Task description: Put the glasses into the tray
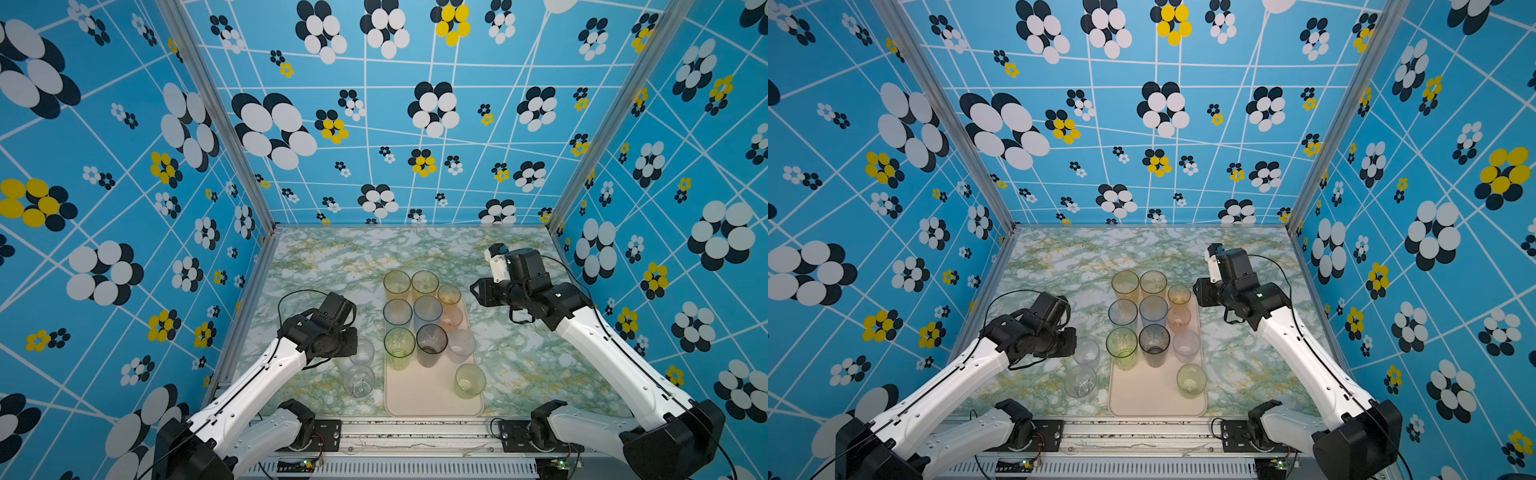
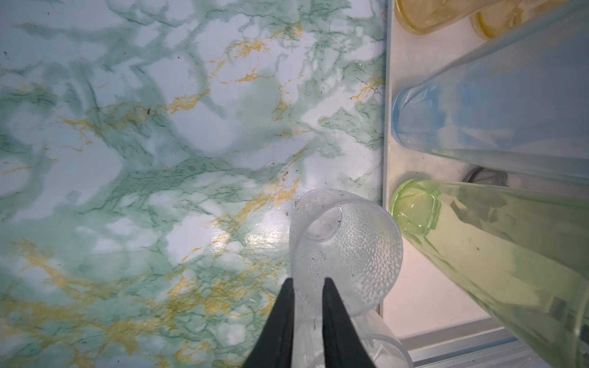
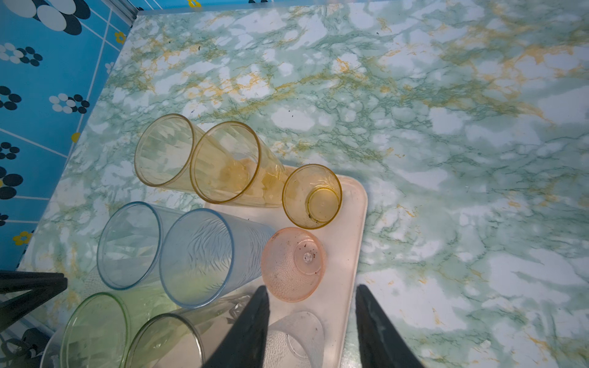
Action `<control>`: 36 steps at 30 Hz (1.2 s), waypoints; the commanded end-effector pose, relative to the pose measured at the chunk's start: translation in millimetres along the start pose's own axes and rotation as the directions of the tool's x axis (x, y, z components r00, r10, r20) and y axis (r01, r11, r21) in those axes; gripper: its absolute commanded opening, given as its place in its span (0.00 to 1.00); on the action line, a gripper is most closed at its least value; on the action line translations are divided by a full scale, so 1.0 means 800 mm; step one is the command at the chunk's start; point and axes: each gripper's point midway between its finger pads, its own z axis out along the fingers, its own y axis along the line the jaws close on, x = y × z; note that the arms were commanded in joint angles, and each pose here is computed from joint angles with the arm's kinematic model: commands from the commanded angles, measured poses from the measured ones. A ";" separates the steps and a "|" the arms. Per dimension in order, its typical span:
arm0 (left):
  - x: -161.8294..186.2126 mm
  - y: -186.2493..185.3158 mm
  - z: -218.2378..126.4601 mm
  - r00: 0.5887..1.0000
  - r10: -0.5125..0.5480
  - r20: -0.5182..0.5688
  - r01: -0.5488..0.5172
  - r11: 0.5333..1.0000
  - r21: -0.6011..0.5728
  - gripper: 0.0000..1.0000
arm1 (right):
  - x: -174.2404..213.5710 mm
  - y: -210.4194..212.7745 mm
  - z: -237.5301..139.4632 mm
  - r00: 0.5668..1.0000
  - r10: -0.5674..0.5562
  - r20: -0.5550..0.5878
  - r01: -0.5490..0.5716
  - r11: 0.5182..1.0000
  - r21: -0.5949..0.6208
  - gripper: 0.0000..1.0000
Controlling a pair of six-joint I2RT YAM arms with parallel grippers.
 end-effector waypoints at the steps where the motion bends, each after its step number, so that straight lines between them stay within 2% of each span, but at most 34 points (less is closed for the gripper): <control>1: 0.001 0.007 0.010 1.000 -0.015 -0.005 0.015 1.000 -0.020 0.20 | 0.005 -0.002 -0.001 1.000 -0.003 0.001 0.003 1.000 -0.005 0.46; 22: 0.004 0.012 0.035 0.999 -0.004 -0.047 0.002 0.999 -0.036 0.19 | 0.011 -0.004 0.007 1.000 0.002 -0.018 -0.002 1.000 -0.006 0.46; 36: 0.008 0.012 0.049 0.997 0.007 -0.078 -0.010 0.999 -0.042 0.15 | 0.014 -0.004 0.014 0.999 0.002 -0.036 -0.002 1.000 -0.008 0.46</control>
